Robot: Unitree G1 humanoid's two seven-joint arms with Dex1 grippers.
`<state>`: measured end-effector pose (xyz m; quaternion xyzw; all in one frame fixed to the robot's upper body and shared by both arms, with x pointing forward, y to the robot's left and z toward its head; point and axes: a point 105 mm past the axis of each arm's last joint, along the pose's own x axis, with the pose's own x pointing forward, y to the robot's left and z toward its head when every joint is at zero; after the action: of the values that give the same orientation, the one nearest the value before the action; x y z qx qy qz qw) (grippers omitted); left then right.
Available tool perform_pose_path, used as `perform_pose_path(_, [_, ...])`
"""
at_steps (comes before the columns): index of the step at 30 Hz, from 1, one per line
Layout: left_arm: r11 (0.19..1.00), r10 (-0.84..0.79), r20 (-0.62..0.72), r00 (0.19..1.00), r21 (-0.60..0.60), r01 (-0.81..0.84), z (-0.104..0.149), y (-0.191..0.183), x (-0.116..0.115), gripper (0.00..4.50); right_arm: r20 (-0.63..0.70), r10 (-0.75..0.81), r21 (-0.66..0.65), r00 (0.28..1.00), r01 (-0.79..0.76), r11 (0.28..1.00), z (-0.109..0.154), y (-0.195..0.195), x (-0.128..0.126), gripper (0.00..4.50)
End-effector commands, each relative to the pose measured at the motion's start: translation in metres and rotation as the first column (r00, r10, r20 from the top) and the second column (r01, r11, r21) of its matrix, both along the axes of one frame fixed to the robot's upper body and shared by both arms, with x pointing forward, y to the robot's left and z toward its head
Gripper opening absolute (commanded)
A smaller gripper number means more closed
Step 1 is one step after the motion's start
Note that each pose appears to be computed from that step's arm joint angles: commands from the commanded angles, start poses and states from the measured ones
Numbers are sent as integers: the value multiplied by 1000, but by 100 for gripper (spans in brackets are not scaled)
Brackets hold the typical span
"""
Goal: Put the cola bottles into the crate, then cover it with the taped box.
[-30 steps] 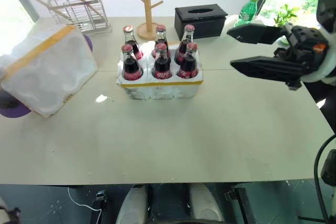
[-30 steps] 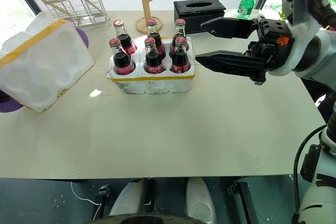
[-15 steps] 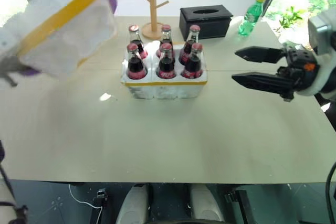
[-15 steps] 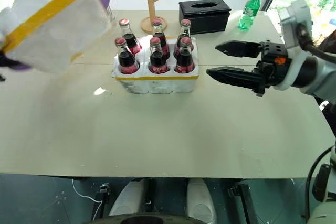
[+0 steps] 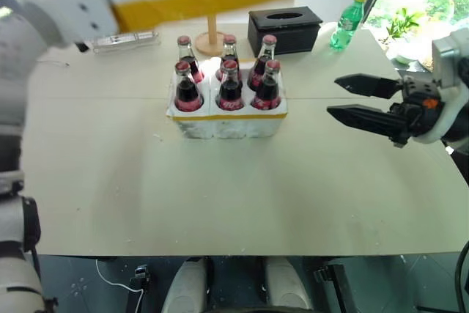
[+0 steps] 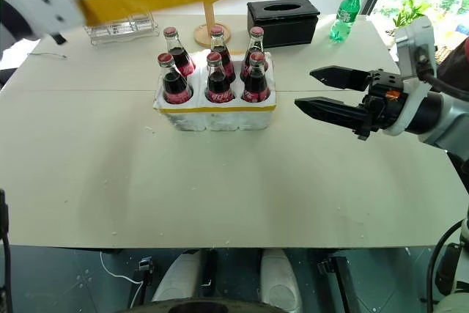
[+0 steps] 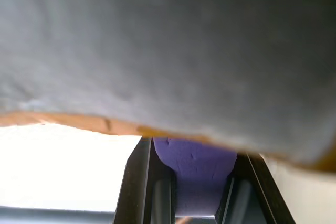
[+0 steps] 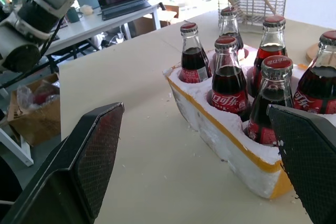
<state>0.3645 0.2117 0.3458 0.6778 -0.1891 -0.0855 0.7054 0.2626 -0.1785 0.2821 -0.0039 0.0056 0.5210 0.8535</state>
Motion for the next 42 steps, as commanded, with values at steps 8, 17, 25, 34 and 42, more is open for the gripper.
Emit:
perform_pose_path(8, [970,14,171,985,236,-55,-40,-30,-1,28,76,6,14,997,-7,1000,17,-6,-7,450])
perform_pose_path(17, [964,-3,206,979,259,-52,-63,-37,8,28,74,3,31,997,-5,999,14,-2,-10,450])
perform_pose_path(25, [971,5,135,991,237,-37,-89,-31,3,275,66,-11,44,998,9,999,13,-3,-9,450])
perform_pose_path(34, [980,-122,115,986,170,102,-92,-29,-34,372,45,-28,60,999,25,998,10,-6,-6,450])
perform_pose_path(42, [940,-236,-106,966,-276,200,-93,-2,-73,372,23,-61,60,998,59,996,4,-16,1,450])
